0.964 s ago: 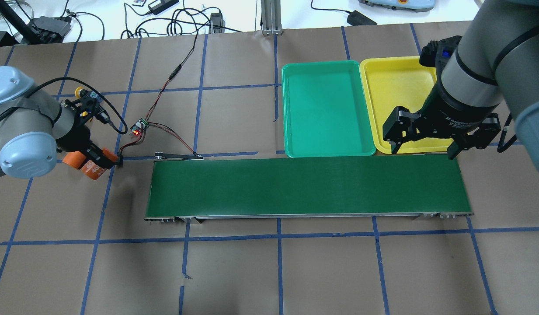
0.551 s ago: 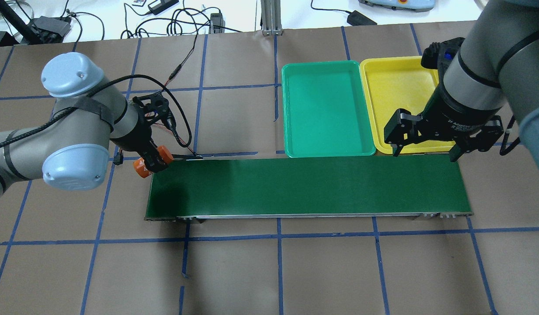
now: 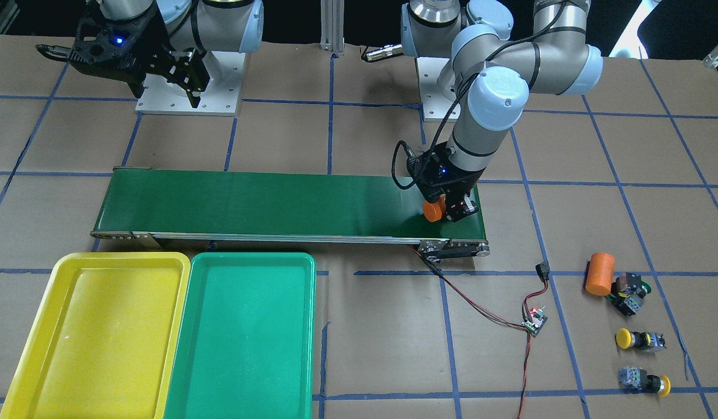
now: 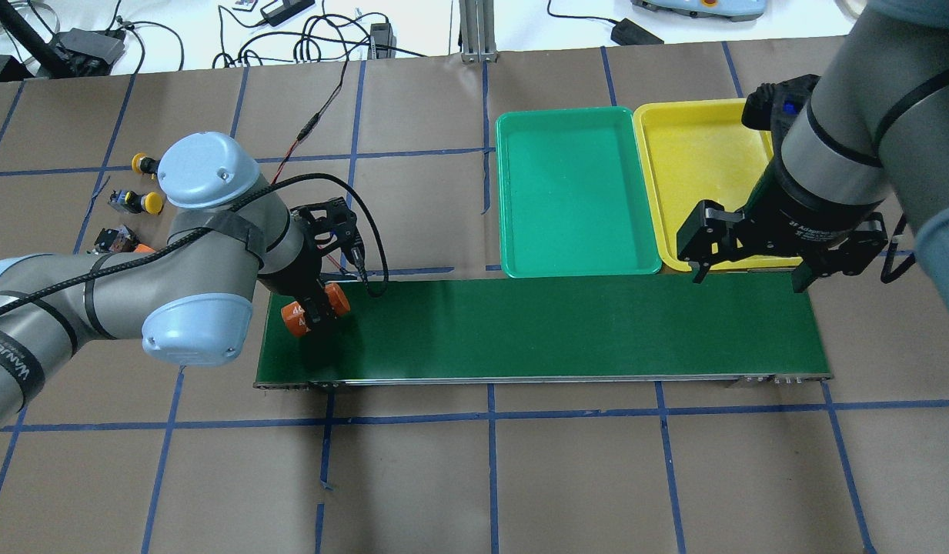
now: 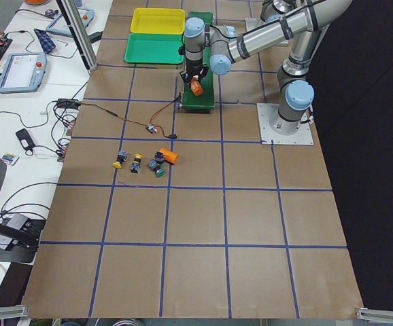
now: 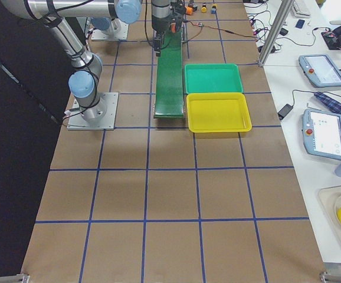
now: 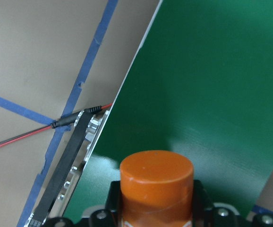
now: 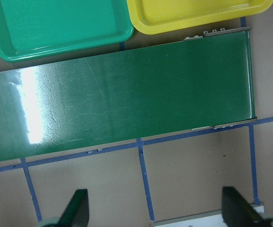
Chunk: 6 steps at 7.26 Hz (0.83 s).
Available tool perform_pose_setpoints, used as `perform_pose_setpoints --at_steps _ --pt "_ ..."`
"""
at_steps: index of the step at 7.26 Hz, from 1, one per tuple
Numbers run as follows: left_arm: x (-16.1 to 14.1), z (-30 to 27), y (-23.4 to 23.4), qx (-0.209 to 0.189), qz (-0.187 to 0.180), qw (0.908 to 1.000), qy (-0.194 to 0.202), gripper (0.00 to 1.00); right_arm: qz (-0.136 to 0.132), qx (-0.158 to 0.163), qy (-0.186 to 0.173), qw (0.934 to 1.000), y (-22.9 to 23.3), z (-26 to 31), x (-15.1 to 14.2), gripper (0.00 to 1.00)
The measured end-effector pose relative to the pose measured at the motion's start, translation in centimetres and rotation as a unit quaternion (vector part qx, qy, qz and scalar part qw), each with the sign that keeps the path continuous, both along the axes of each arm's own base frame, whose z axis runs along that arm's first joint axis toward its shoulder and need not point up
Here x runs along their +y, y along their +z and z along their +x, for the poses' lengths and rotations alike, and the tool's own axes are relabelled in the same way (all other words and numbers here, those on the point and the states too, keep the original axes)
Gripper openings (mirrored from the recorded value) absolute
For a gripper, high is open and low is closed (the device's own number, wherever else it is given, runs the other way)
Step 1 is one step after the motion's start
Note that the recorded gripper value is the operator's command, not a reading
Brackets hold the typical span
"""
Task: Sort buttons by color to trays
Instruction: 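Carry the orange cell with the left gripper and release it onto the conveyor, then grasp the second orange cell with the left gripper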
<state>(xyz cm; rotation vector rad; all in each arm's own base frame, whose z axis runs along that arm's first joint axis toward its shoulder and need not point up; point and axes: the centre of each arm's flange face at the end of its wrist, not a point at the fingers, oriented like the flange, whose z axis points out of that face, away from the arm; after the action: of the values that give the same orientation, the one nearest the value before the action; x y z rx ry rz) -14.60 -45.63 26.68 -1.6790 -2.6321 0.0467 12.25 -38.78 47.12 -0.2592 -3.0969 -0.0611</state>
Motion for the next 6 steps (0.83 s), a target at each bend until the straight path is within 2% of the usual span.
perform_pose_setpoints --at_steps 2,4,6 --pt "-1.2 2.0 1.3 0.001 -0.022 0.9996 0.016 1.00 0.001 0.004 0.000 1.0000 -0.1 -0.1 0.2 1.00" --pt "-4.0 8.8 3.9 -0.001 -0.003 0.9983 0.058 1.00 -0.003 0.004 0.000 1.0000 0.0 -0.1 0.4 1.00" --pt "-6.0 19.4 4.5 -0.001 0.012 0.9899 0.141 1.00 -0.004 0.003 0.000 1.0000 0.0 0.0 0.3 1.00"
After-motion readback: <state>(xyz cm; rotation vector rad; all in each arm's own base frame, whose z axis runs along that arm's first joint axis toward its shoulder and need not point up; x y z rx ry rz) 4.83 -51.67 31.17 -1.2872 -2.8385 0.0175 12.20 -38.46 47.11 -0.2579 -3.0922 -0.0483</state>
